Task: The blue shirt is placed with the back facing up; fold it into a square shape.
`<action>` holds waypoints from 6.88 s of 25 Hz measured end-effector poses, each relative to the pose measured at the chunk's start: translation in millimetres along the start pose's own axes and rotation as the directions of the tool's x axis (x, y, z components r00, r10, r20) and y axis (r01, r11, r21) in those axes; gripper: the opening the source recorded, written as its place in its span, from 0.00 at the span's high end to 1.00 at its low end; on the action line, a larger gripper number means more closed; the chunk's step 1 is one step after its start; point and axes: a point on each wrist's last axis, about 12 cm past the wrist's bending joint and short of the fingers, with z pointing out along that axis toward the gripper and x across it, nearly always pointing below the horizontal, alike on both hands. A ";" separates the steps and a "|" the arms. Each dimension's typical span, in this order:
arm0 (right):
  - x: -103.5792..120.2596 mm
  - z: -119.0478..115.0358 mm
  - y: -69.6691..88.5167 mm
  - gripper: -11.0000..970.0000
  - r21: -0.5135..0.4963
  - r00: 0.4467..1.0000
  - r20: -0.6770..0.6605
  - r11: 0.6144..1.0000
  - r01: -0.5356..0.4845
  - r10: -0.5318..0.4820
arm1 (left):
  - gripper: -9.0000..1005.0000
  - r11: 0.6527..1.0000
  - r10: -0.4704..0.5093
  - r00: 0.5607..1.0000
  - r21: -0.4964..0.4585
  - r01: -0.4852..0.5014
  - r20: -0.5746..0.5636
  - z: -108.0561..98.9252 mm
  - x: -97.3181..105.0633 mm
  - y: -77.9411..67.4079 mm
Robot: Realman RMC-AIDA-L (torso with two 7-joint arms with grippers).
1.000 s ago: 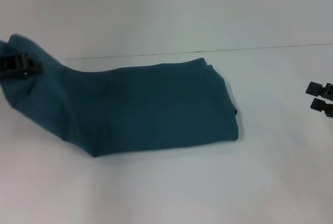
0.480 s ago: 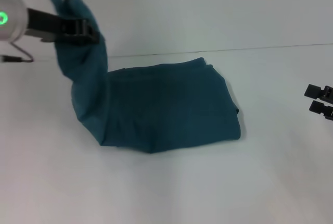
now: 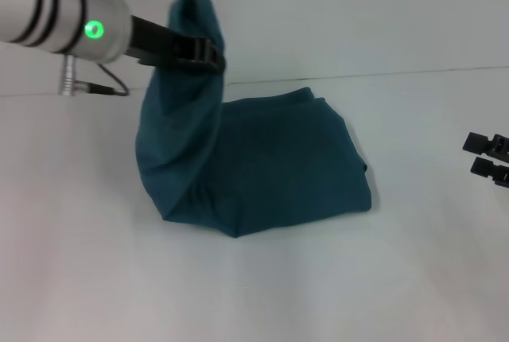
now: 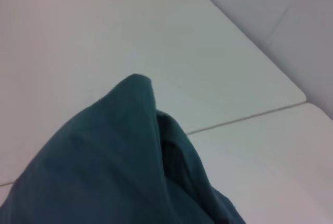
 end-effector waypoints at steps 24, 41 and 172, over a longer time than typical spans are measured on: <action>1.2 3.4 -2.0 0.05 0.017 1.000 -0.021 1.000 -0.004 0.004 | 0.91 0.995 0.094 0.994 -0.013 -0.094 -0.057 34.4 -13.2 -33.0; 2.6 2.2 -3.0 0.05 0.020 1.000 -0.019 1.000 -0.008 0.008 | 0.91 0.997 0.069 0.996 -0.028 -0.070 -0.058 57.2 -9.8 -31.3; -35.1 184.1 77.0 0.10 0.307 0.860 -0.511 0.933 0.188 -0.005 | 0.33 0.856 -0.494 0.866 0.216 0.470 0.072 -8.9 139.0 106.3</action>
